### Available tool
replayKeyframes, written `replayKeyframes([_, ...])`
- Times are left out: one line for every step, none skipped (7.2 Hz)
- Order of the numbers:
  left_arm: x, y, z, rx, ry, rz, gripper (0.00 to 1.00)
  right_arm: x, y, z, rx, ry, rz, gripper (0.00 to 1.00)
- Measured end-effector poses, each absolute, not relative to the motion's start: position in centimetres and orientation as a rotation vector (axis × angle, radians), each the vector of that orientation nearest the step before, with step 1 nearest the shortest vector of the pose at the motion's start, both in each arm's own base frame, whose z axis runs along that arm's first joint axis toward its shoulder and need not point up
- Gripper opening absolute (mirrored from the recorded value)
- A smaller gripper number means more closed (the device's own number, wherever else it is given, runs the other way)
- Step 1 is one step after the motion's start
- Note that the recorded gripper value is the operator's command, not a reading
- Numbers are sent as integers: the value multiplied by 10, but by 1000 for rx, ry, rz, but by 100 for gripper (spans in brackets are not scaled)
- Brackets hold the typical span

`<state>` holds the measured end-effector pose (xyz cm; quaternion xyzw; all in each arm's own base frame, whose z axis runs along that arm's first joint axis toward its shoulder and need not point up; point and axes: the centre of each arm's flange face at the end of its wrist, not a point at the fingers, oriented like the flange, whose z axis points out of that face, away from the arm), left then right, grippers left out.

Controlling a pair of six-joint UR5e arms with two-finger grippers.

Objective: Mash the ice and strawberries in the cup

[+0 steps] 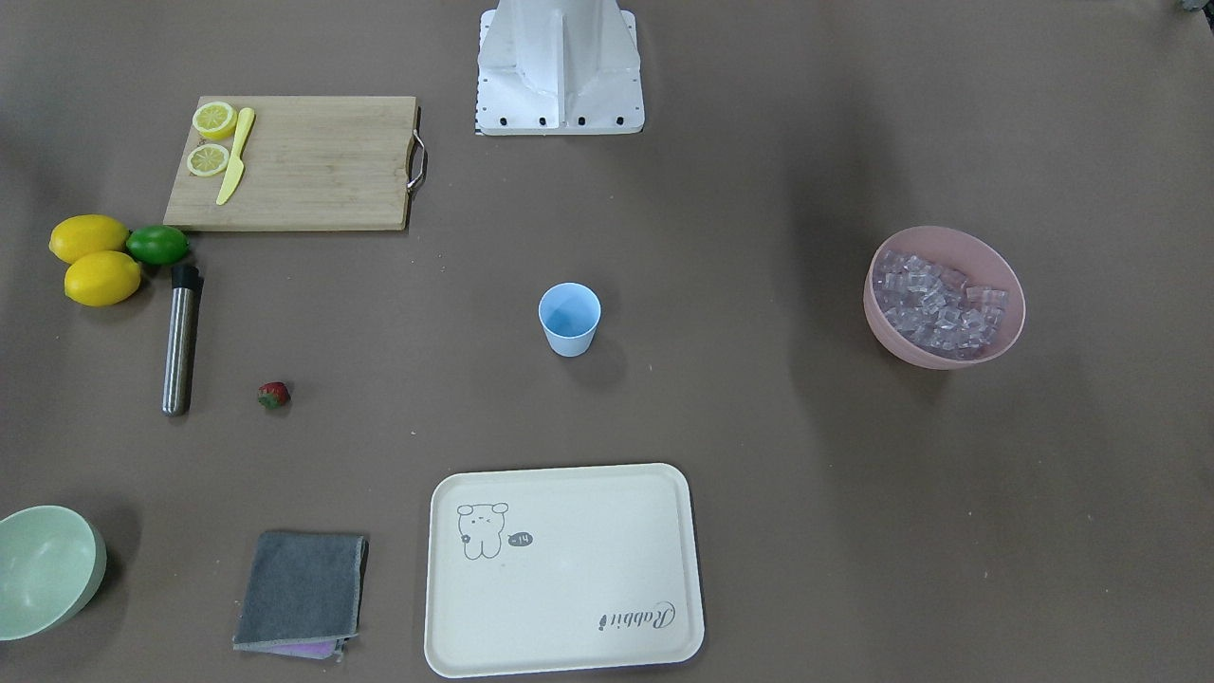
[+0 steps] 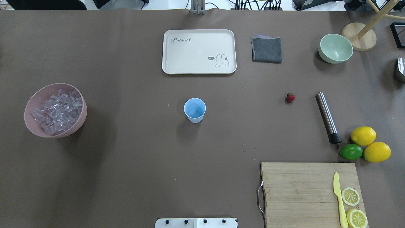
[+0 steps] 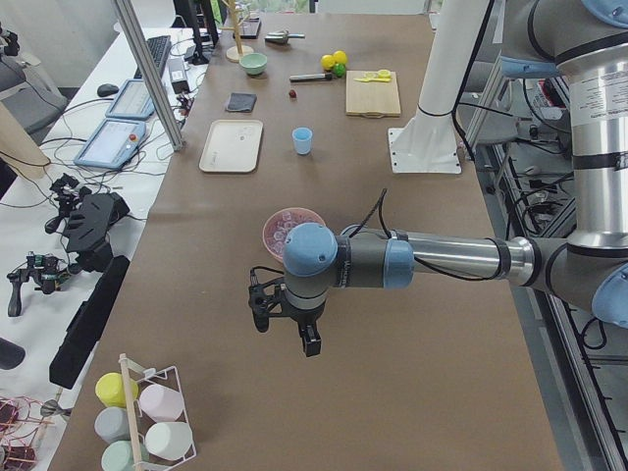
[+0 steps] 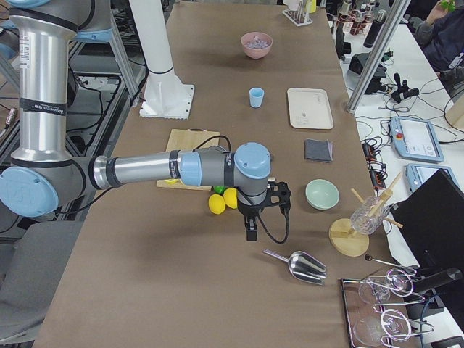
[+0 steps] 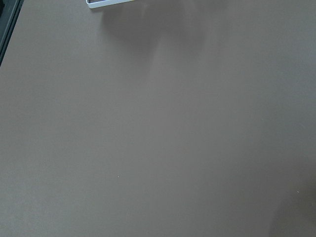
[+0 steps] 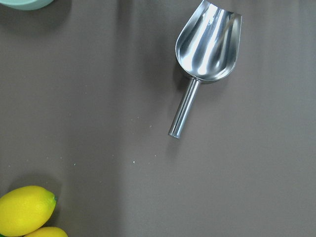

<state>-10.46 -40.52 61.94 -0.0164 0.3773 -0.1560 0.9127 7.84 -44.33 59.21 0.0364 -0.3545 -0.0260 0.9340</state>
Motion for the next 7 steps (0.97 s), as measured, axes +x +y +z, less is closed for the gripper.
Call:
replayKeyframes([-104,-405,619,-34,777,-321,99,78,-443,591,77,-729,-55,100])
replayKeyframes([-104,-406,619,-34,777,-319,99,78,-443,590,79,-731,-57,100])
replayKeyframes([-103,-406,619,-35,777,-317,99,78,-443,588,82,-731,-58,100])
replayKeyframes([-102,-406,619,-35,777,-315,99,78,-443,587,85,-730,-59,100])
replayKeyframes([-102,-406,619,-36,777,-314,99,78,-444,584,91,-728,-61,100])
replayKeyframes([-101,-407,619,-35,777,-312,99,78,-444,581,98,-726,-63,100])
replayKeyframes([-99,-409,617,-34,777,-306,99,78,-444,575,113,-724,-67,100])
